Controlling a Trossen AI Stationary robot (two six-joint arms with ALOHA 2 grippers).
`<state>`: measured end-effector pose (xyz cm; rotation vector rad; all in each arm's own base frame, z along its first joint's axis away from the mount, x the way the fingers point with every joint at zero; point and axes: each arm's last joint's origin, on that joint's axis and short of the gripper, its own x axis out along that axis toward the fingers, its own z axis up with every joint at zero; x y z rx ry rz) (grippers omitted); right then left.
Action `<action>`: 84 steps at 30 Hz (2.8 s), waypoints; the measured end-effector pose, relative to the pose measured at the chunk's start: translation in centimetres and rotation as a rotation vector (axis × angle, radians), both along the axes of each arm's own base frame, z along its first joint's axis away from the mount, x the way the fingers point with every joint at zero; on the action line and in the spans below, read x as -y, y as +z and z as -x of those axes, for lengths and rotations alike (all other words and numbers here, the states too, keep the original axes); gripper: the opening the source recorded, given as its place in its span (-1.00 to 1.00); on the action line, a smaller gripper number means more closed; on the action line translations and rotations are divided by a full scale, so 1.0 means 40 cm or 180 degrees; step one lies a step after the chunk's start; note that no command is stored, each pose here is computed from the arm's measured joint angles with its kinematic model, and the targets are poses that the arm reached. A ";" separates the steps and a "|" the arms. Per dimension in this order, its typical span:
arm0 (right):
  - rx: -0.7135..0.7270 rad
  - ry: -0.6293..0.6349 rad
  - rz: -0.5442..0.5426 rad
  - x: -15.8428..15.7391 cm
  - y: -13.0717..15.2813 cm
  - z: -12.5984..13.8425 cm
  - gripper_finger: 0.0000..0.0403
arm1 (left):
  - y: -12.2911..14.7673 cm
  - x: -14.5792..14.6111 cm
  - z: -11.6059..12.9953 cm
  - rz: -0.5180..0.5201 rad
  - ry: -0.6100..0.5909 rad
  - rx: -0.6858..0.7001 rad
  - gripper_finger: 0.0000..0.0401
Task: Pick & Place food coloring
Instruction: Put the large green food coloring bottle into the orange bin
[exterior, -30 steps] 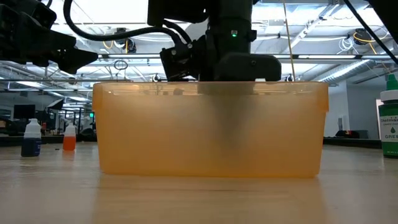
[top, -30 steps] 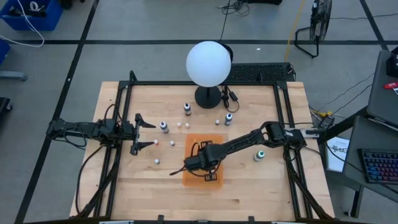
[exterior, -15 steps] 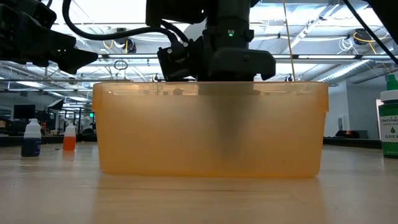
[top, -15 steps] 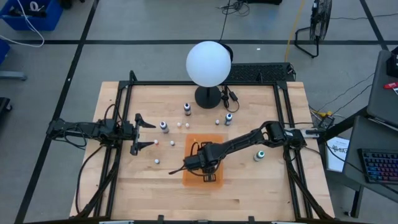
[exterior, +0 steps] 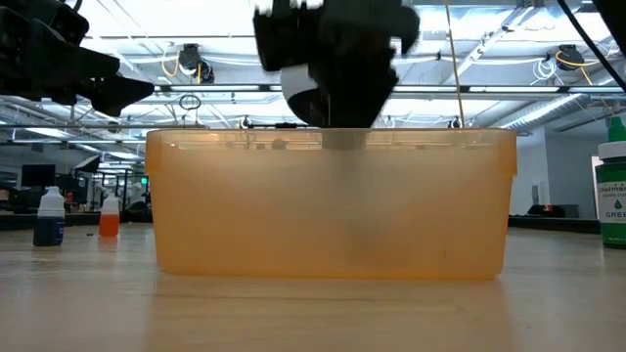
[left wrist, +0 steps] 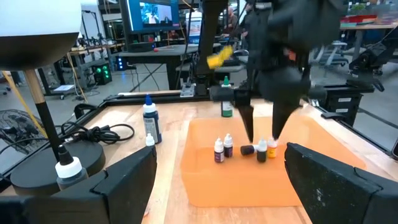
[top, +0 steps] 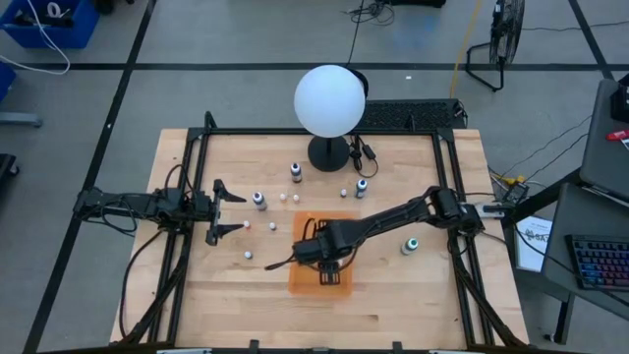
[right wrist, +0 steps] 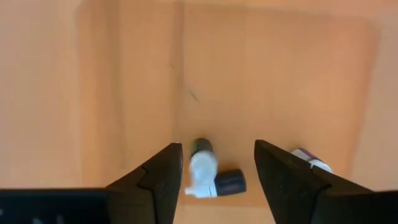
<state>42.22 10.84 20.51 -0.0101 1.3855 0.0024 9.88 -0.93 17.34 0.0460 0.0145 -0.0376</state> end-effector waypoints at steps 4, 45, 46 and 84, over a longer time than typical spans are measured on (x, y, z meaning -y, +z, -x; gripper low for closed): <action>0.0211 -0.0103 -0.0079 0.002 0.059 0.013 -0.08 | 0.000 0.000 0.000 0.0000 0.0000 0.0000 0.75; -0.1290 -0.2467 -0.0484 0.239 0.204 0.440 0.03 | 0.000 0.000 0.000 0.0000 0.0001 0.0000 0.75; -0.1298 -0.2519 -0.0476 0.230 0.204 0.459 0.03 | 0.000 0.000 0.000 0.0000 0.0000 -0.0001 0.75; -0.0467 -0.2471 -0.0608 0.131 -0.054 0.619 0.01 | 0.000 0.000 0.000 -0.0001 0.0002 -0.0006 0.75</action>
